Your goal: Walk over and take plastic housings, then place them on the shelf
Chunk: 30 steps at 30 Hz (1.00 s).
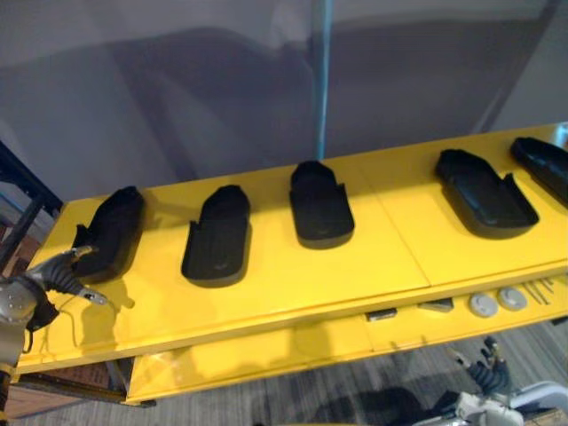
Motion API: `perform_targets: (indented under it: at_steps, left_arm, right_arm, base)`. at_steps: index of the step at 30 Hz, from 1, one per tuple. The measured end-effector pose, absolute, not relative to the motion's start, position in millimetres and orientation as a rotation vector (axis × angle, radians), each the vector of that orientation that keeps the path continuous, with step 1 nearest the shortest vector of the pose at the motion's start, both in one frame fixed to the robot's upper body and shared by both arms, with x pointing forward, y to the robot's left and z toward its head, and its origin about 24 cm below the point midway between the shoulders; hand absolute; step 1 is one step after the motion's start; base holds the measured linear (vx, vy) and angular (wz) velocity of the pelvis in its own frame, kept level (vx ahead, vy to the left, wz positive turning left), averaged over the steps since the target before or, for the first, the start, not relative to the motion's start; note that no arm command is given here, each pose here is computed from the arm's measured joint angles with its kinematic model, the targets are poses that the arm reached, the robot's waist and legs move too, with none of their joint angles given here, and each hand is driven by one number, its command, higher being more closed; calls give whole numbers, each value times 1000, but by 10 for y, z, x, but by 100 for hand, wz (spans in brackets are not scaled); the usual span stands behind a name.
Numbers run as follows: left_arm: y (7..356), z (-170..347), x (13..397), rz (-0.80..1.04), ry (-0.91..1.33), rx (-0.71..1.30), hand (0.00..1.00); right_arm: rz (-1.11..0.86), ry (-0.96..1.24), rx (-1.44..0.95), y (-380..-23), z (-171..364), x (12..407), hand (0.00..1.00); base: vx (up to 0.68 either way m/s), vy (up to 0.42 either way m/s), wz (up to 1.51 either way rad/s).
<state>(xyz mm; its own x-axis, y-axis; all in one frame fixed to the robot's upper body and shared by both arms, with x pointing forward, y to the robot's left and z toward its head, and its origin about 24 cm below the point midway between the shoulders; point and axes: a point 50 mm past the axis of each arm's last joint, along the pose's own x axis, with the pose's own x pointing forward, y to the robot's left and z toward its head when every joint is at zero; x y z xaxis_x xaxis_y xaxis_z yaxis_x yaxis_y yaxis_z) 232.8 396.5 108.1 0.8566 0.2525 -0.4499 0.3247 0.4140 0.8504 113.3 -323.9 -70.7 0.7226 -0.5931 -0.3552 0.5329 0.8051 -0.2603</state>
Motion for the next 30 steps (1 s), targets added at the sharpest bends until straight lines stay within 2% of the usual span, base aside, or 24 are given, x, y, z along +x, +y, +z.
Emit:
perform_targets:
  at_steps: [20, 30]
  left_arm:
    - [4063, 945, 2295, -25, 648, 1145, 0]
    - [4122, 800, 2245, 61, 658, 1131, 0]
  right_arm:
    - [-634, 456, -154, -3277, -719, 1106, 0]
    - [-648, 445, -151, -3308, -698, 1104, 0]
  base:
    - [1, 0, -2]
    - [-7, 1, -3]
